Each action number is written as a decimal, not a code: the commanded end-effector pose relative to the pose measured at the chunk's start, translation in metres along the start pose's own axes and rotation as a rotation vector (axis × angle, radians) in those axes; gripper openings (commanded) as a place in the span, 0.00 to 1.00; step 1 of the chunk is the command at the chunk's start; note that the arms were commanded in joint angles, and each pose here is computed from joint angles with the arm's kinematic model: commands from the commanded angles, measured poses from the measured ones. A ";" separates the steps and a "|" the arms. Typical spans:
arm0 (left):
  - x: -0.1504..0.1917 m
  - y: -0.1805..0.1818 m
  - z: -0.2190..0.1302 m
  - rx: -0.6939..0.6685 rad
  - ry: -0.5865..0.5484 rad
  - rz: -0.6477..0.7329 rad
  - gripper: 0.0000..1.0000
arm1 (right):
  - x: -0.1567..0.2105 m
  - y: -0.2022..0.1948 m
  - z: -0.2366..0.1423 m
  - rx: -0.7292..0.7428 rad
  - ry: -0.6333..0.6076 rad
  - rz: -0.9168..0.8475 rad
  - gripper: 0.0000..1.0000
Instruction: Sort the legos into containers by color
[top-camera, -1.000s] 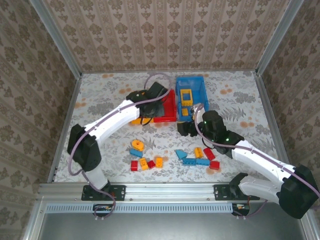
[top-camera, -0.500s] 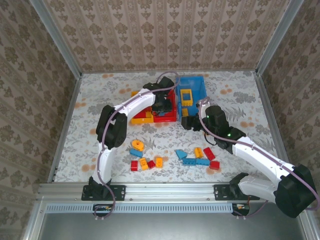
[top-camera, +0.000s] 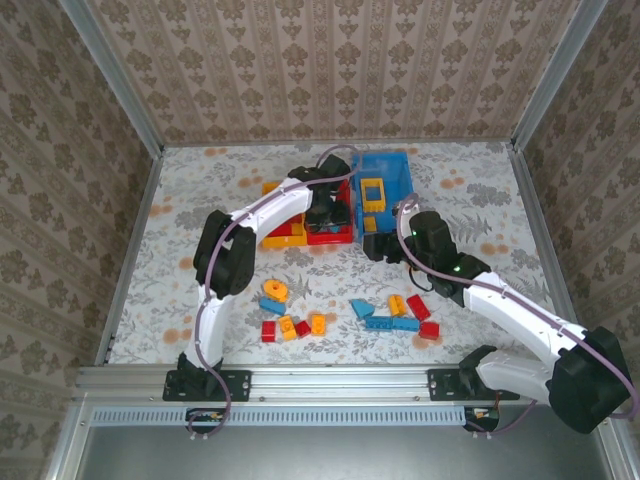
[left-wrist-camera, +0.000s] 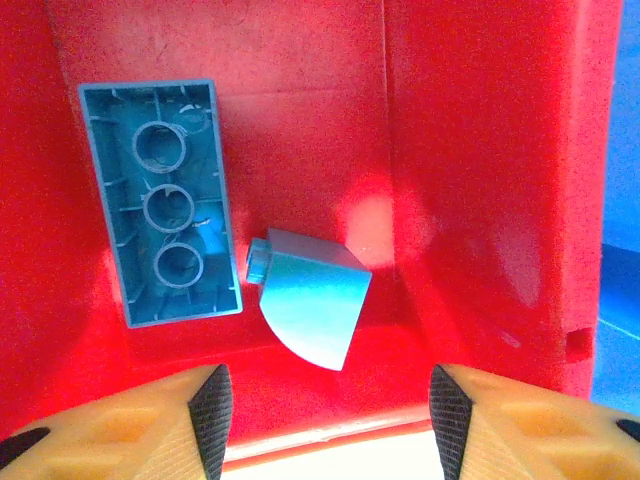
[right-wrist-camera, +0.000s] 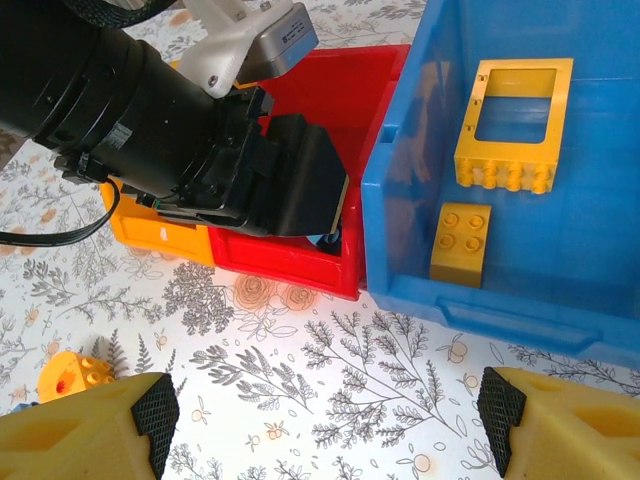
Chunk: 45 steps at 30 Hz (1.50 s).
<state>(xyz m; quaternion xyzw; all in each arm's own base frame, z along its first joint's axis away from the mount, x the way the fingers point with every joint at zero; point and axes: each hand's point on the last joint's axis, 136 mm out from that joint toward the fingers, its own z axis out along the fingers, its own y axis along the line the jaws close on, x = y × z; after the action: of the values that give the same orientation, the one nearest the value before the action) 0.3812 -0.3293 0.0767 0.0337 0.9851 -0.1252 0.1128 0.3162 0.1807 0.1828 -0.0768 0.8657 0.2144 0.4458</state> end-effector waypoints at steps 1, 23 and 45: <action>-0.007 -0.003 -0.030 0.006 -0.046 0.001 0.58 | -0.013 -0.004 -0.008 0.033 -0.019 -0.018 0.82; 0.121 -0.008 -0.125 0.277 -0.134 0.353 0.69 | 0.129 -0.024 -0.066 0.232 0.619 0.073 0.63; 0.163 -0.002 -0.123 0.319 -0.080 0.469 0.69 | 0.195 -0.043 -0.025 0.342 0.730 0.257 0.58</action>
<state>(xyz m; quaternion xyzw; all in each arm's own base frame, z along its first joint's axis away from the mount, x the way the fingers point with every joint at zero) 0.2019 -0.2929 0.1478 0.2576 0.9226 -0.2371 0.1618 0.1910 0.1463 0.0307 0.0178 0.9923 0.0897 0.0831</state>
